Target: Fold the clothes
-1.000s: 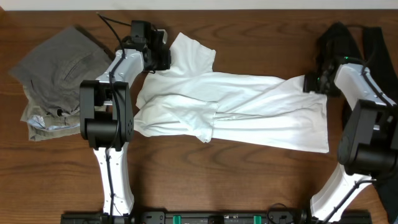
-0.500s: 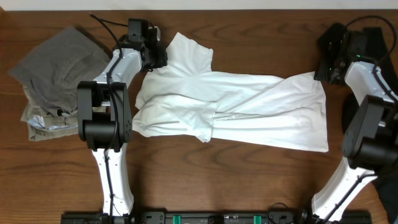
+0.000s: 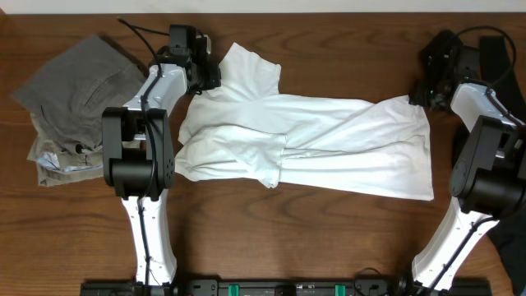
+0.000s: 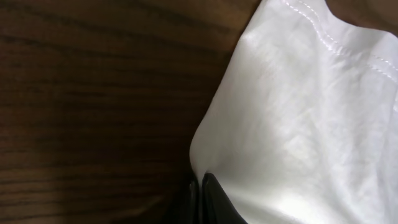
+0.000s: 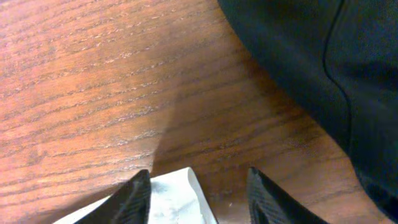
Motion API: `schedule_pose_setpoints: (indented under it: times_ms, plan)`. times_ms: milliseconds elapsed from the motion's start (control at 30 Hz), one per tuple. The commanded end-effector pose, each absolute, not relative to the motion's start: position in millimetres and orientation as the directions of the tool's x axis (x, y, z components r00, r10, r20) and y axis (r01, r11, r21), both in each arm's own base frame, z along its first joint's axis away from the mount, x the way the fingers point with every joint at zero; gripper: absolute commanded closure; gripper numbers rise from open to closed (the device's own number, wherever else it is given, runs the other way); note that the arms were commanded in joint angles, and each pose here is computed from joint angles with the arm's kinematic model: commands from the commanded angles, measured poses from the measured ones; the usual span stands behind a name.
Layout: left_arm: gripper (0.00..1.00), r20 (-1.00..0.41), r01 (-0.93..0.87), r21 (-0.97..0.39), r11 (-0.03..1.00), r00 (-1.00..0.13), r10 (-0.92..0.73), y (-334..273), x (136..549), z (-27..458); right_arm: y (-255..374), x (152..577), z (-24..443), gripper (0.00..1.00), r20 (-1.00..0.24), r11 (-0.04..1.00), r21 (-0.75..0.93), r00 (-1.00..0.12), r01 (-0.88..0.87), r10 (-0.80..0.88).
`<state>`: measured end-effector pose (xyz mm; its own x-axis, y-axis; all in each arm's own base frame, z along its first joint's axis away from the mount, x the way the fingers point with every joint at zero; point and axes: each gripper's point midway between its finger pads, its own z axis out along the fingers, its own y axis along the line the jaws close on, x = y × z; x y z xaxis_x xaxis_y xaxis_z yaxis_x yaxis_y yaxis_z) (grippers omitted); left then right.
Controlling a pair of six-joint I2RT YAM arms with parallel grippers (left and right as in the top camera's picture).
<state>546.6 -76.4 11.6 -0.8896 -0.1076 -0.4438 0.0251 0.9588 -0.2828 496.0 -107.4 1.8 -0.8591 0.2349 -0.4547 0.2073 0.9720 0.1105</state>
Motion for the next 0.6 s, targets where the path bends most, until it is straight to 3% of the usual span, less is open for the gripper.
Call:
schedule_pose_setpoints:
  times_ms: [0,100,467,567]
  plan:
    - [0.94,-0.485,0.020,-0.276,0.961,-0.866,-0.121,-70.5,552.8,34.9,-99.1,482.2,-23.0,0.57,-0.373,0.964,0.150,-0.890,0.221,0.262]
    - [0.94,-0.485,0.020,-0.276,0.961,-0.866,-0.121,-70.5,552.8,34.9,-97.5,479.5,-24.1,0.60,-0.361,0.963,0.155,-0.895,0.221,0.263]
    - [0.94,-0.475,0.017,-0.276,0.961,-0.872,-0.121,-70.4,550.5,33.5,-88.9,480.1,-23.1,0.99,-0.355,0.959,0.199,-0.897,0.202,0.263]
    - [0.94,-0.471,0.016,-0.276,0.961,-0.874,-0.121,-70.4,549.2,34.0,-89.5,479.7,-22.8,0.99,-0.354,0.959,0.198,-0.897,0.204,0.264]
